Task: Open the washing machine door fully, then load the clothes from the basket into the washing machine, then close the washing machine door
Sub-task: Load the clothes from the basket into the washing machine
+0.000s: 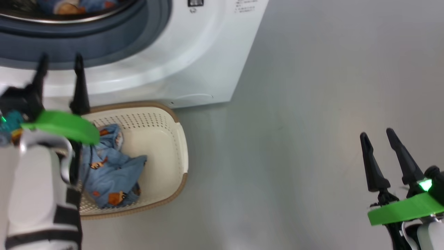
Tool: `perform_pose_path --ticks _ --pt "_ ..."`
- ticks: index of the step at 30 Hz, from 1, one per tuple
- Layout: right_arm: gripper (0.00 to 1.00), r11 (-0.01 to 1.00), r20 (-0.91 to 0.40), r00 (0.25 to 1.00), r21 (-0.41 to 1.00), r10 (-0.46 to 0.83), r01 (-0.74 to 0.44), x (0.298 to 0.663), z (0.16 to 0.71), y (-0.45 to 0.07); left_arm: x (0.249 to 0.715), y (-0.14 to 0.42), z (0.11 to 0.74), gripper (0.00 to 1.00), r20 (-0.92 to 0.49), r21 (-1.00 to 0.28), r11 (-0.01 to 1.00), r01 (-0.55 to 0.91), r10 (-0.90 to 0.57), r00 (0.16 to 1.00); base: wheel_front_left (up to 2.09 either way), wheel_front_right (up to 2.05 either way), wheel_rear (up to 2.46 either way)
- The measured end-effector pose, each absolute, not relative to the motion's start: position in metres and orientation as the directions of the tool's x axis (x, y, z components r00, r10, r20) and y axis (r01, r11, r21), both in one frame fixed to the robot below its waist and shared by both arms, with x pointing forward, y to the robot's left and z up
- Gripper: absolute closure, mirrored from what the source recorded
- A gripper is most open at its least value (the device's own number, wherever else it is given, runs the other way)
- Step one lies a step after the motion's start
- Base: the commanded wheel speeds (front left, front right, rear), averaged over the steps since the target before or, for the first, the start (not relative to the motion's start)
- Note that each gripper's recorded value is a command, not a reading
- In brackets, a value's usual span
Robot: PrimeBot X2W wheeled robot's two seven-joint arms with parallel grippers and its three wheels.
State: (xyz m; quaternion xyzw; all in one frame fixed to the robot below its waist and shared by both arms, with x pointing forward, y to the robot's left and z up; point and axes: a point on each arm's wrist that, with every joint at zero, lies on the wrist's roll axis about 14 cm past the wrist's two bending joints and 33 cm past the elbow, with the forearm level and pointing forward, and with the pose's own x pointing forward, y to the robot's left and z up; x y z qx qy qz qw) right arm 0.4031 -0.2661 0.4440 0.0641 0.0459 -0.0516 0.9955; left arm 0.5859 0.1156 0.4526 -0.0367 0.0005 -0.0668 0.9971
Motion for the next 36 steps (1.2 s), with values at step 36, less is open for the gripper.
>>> perform_pose_path --ticks 36 --pt "0.0 0.989 -0.038 0.997 0.122 -0.074 0.078 0.318 0.477 -0.262 0.351 0.203 0.468 0.0 -0.043 -0.064 0.994 -0.091 0.089 0.995 0.0 0.0 0.0"
